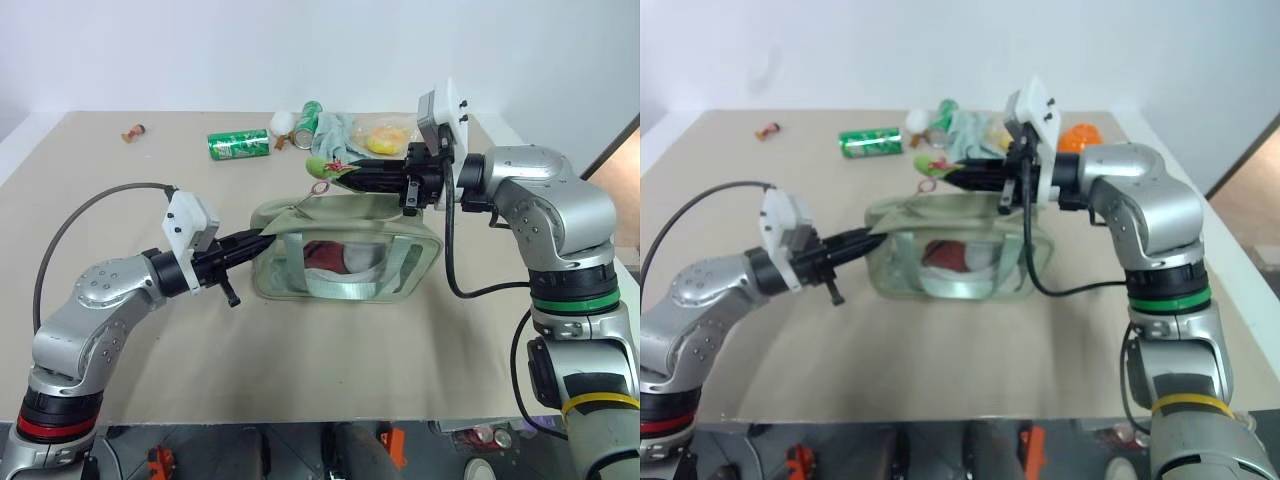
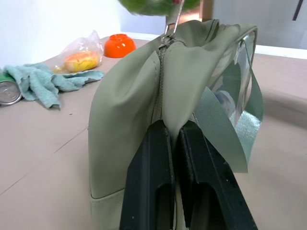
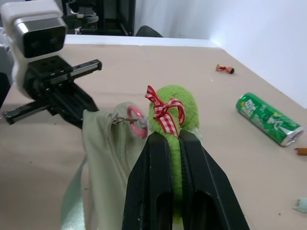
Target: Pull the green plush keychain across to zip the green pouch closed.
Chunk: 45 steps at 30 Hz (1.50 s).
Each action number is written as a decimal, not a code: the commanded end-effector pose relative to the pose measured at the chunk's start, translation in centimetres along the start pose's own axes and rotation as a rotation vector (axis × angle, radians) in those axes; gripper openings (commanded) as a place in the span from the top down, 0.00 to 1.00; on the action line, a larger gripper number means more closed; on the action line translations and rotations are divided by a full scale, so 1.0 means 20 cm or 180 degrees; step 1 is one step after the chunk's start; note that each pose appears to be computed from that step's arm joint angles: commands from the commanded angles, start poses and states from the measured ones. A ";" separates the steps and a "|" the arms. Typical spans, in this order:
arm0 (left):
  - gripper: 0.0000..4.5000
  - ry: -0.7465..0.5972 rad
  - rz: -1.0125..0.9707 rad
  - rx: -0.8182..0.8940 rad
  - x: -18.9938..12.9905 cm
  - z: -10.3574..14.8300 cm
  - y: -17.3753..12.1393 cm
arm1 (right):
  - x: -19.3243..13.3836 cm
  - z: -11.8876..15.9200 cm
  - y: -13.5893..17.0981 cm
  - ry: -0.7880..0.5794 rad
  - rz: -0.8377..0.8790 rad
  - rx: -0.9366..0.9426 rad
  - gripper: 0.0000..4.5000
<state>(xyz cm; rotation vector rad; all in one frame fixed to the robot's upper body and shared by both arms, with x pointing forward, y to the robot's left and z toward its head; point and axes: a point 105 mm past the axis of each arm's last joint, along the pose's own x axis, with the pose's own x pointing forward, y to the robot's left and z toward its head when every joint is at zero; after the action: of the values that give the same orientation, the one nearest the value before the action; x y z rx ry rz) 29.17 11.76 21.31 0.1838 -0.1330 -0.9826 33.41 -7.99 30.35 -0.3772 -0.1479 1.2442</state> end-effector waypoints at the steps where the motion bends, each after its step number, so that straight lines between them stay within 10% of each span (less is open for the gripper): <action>1: 1.00 0.0114 0.0116 -0.0039 -0.01 -0.04 0.04 | -0.06 0.27 -0.06 -0.0373 -0.0285 -0.0468 0.99; 7: 1.00 0.0107 0.0123 -0.0045 0.00 -0.04 0.04 | -0.03 0.34 -0.05 -0.0462 -0.0295 -0.0544 0.99; 29: 1.00 0.0199 0.0326 0.0073 -0.04 -0.03 0.08 | -0.59 -0.10 -0.31 0.0332 -0.1689 -0.0434 0.99; 45: 1.00 0.0179 0.0310 0.0190 0.00 0.01 0.09 | -0.90 -0.50 -0.17 0.1062 -0.2308 -0.0083 0.99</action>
<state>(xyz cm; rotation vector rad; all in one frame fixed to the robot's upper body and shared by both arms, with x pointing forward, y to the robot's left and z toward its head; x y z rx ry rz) 30.37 12.34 21.31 0.2349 -0.1079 -0.9045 34.21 -26.47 21.74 -0.4477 0.0529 0.5457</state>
